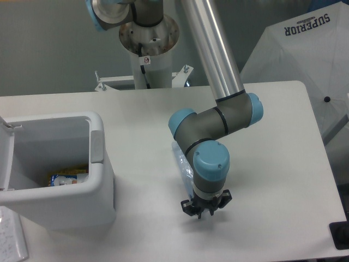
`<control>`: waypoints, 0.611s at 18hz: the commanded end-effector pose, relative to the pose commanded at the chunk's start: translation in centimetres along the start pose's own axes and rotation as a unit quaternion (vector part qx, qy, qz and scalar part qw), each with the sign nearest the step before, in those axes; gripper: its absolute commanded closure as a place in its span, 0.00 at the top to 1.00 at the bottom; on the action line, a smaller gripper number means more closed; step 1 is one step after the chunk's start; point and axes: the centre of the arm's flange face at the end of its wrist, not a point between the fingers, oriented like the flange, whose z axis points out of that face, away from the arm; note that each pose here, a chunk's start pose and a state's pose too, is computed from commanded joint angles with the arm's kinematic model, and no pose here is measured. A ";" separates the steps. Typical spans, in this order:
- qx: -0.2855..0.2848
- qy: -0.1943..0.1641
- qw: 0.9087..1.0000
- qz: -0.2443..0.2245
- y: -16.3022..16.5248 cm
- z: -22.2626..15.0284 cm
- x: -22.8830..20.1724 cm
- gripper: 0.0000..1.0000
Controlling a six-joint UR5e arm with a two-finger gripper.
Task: Place the trash in the trash can
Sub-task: 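Lower the gripper onto the bottle's cap end and close it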
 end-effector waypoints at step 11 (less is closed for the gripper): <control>0.016 -0.002 1.000 0.000 -0.8 -1.7 -0.2 0.21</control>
